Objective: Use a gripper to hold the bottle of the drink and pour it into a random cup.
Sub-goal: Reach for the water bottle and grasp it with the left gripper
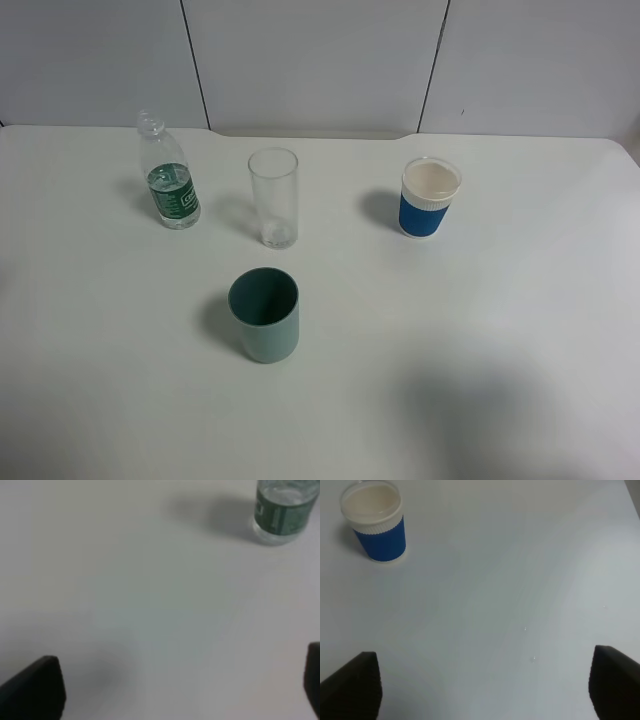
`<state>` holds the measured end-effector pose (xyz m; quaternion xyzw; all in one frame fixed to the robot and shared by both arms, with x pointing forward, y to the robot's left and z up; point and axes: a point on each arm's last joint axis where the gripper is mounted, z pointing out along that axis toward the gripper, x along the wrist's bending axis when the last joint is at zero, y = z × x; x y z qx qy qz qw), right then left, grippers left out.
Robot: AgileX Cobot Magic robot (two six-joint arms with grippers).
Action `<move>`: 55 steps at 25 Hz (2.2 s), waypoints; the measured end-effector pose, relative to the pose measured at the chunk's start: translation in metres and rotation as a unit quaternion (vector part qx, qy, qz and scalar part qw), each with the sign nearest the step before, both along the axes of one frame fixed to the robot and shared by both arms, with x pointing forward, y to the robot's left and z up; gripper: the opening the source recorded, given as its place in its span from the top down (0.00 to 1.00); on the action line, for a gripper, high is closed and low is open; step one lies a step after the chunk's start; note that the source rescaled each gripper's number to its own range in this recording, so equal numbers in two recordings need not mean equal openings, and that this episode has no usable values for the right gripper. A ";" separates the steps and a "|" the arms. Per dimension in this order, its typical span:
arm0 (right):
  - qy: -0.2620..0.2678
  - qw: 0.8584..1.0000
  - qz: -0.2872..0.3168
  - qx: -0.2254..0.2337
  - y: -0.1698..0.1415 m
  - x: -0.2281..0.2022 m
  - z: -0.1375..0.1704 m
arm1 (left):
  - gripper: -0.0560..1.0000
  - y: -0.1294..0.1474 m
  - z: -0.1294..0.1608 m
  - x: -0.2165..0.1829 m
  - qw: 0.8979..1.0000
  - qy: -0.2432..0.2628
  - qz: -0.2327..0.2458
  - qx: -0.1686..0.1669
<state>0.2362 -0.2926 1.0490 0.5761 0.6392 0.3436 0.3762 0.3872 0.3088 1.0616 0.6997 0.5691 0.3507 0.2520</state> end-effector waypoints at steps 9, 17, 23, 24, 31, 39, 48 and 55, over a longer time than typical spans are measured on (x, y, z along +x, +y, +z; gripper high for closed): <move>0.000 1.000 0.000 0.000 0.000 0.000 0.000 | 0.00 0.002 -0.015 0.031 0.999 0.012 -0.013 0.026; 0.000 1.000 0.000 0.000 0.000 0.000 0.000 | 0.02 -0.019 -0.030 0.054 0.997 0.015 -0.066 0.037; 0.000 1.000 0.000 0.000 0.000 0.000 0.000 | 0.02 -0.029 -0.047 0.070 0.997 0.029 -0.062 0.021; 0.000 1.000 0.000 0.000 0.000 0.000 0.000 | 0.02 -0.031 -0.049 0.073 0.998 0.029 -0.062 0.017; 0.000 1.000 0.000 0.000 0.000 0.000 0.000 | 0.02 -0.039 -0.058 0.086 0.998 -0.006 -0.058 -0.021; 0.000 1.000 0.000 0.000 0.000 0.000 0.000 | 0.02 -0.052 -0.076 0.095 0.991 -0.037 -0.103 -0.075; 0.000 1.000 0.000 0.000 0.000 0.000 0.000 | 0.02 -0.068 -0.098 0.110 0.978 -0.048 -0.168 -0.114; 0.000 1.000 0.000 0.000 0.000 0.000 0.000 | 0.02 -0.077 -0.126 0.120 0.970 -0.030 -0.199 -0.138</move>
